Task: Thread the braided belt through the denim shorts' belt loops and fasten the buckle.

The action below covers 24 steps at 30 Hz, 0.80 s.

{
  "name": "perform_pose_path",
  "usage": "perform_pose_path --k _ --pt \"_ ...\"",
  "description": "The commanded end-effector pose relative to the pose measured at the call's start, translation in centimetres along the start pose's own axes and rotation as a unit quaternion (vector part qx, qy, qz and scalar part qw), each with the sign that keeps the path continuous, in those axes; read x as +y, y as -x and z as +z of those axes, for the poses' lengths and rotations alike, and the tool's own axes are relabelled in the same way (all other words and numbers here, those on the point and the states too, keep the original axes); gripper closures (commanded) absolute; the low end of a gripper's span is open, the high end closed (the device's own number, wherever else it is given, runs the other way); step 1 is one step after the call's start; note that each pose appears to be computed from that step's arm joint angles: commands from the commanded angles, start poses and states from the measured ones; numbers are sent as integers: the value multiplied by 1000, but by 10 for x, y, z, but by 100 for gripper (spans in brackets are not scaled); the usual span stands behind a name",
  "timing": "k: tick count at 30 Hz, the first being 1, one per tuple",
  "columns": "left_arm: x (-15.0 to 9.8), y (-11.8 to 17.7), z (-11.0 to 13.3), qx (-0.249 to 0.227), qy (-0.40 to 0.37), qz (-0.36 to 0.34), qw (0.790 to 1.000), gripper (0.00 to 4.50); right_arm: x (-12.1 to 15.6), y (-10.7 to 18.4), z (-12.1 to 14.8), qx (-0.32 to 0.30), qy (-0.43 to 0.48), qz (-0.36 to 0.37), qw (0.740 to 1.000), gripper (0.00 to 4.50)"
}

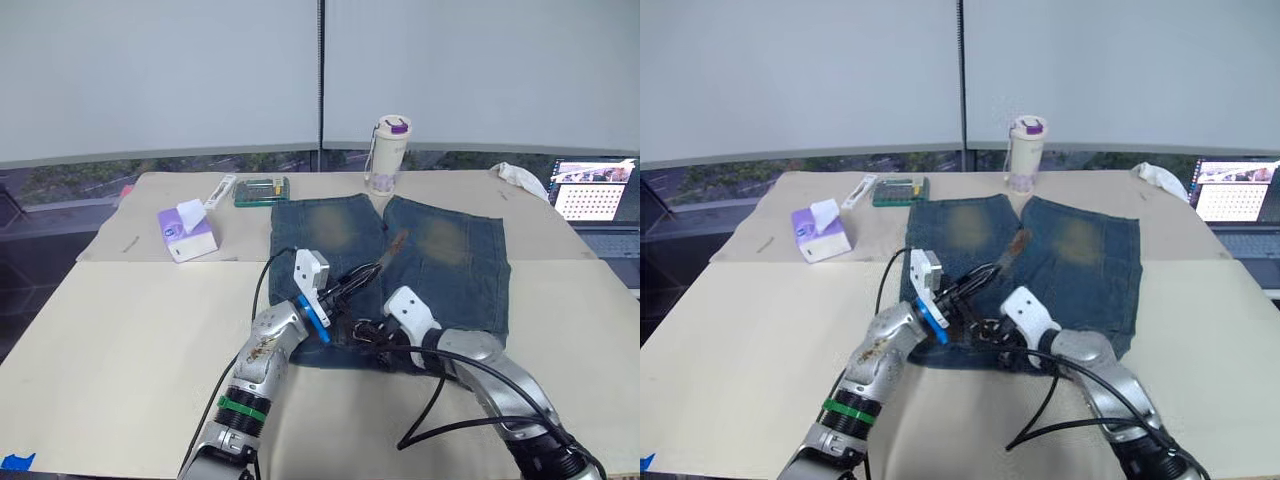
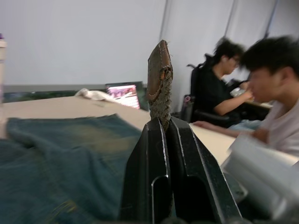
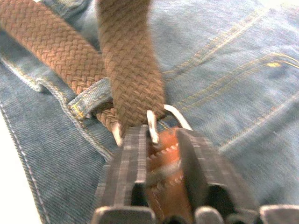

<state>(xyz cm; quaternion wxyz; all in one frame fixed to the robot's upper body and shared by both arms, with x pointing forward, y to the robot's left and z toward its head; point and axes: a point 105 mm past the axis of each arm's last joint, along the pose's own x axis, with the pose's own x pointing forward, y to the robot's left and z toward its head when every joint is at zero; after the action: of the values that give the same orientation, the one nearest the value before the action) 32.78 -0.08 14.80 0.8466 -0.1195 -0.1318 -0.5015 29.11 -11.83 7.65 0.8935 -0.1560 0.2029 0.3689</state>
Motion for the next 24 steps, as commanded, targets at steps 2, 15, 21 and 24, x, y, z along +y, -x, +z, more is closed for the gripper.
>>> perform_pose_path --k 2,15,21,24 --pt "2 -3 3 7 -61 5 998 450 -9 28 -11 14 -68 -23 997 156" --pt "1 -2 -11 48 -174 -14 984 450 -31 53 69 -217 -308 -40 926 5" --pt "-4 0 -16 58 -217 -41 973 450 -33 40 91 -249 -390 -28 886 5" --pt "-8 0 -20 61 -226 -50 971 450 -33 35 93 -243 -409 -28 879 5"
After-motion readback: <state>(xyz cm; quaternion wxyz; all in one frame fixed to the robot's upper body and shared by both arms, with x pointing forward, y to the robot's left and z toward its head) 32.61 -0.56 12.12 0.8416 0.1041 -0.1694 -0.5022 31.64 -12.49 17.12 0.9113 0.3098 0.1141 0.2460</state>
